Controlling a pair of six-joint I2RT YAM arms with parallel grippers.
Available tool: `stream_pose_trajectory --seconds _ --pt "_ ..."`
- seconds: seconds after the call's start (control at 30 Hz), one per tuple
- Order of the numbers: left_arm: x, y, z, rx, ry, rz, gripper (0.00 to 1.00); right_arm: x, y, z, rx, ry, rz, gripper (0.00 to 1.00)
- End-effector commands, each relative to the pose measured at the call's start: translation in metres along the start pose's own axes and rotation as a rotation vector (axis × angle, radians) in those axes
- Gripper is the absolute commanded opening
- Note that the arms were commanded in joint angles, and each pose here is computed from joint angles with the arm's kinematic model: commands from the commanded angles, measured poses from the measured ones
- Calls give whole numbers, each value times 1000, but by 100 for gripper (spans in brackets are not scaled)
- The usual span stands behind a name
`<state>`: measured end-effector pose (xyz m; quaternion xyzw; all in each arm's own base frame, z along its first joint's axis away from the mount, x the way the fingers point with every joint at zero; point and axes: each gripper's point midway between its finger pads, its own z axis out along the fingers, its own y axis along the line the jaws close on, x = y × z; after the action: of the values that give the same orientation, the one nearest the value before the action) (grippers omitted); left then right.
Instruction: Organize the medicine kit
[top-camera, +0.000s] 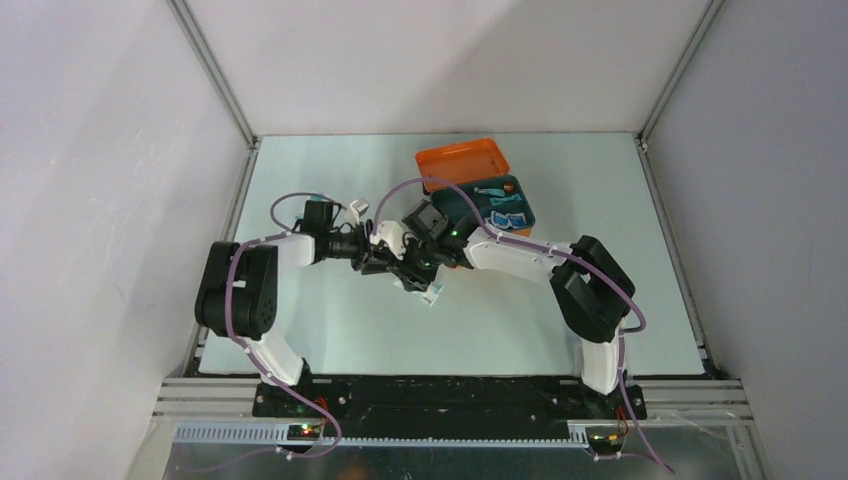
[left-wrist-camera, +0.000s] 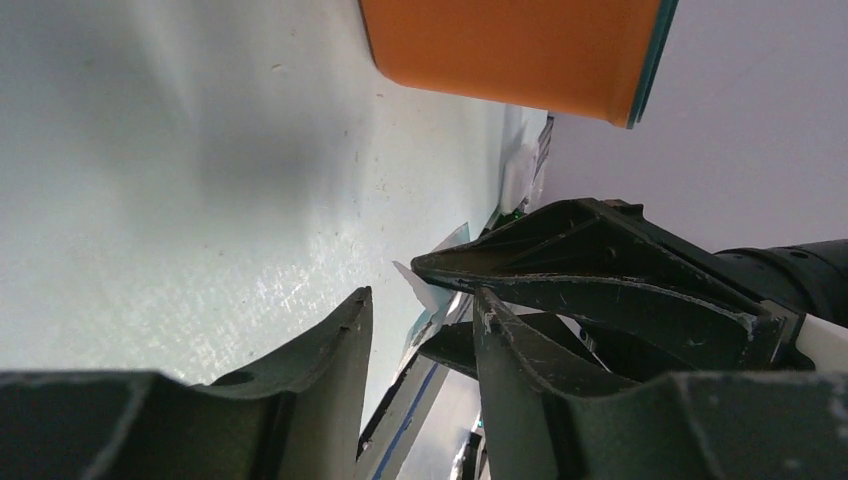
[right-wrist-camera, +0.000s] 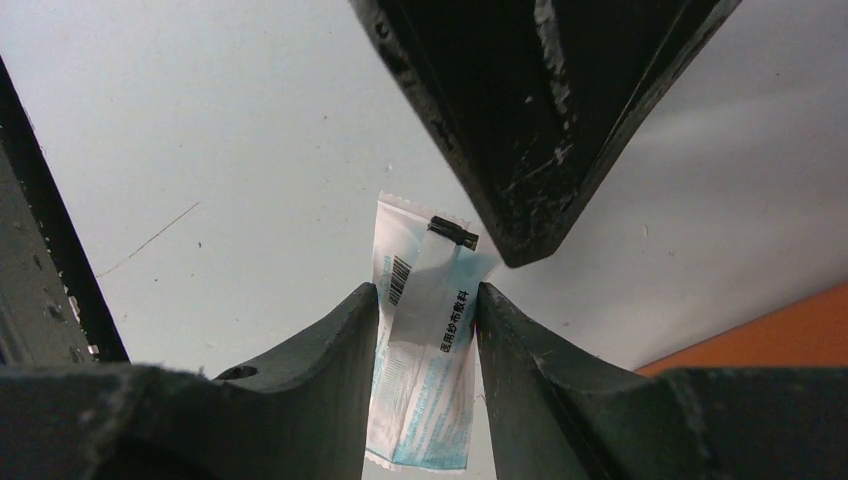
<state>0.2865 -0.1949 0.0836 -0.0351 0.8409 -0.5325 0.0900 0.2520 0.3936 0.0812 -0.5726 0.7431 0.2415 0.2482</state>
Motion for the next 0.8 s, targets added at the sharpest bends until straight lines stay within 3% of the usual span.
stream_pose_trajectory --seconds 0.0,0.4,0.5,0.6,0.77 --pt "5 -16 3 63 27 18 43 -25 -2 -19 22 -84 -7 45" --pt "15 -23 10 87 75 15 21 -25 -9 -19 51 -86 2 45" --pt "16 -22 10 83 77 10 21 -25 -9 -20 54 -85 0 45" --pt "17 -18 11 65 82 7 32 -24 -10 -19 56 -80 -1 45" --pt "19 -13 13 41 91 17 29 -23 -11 -19 60 -79 0 44"
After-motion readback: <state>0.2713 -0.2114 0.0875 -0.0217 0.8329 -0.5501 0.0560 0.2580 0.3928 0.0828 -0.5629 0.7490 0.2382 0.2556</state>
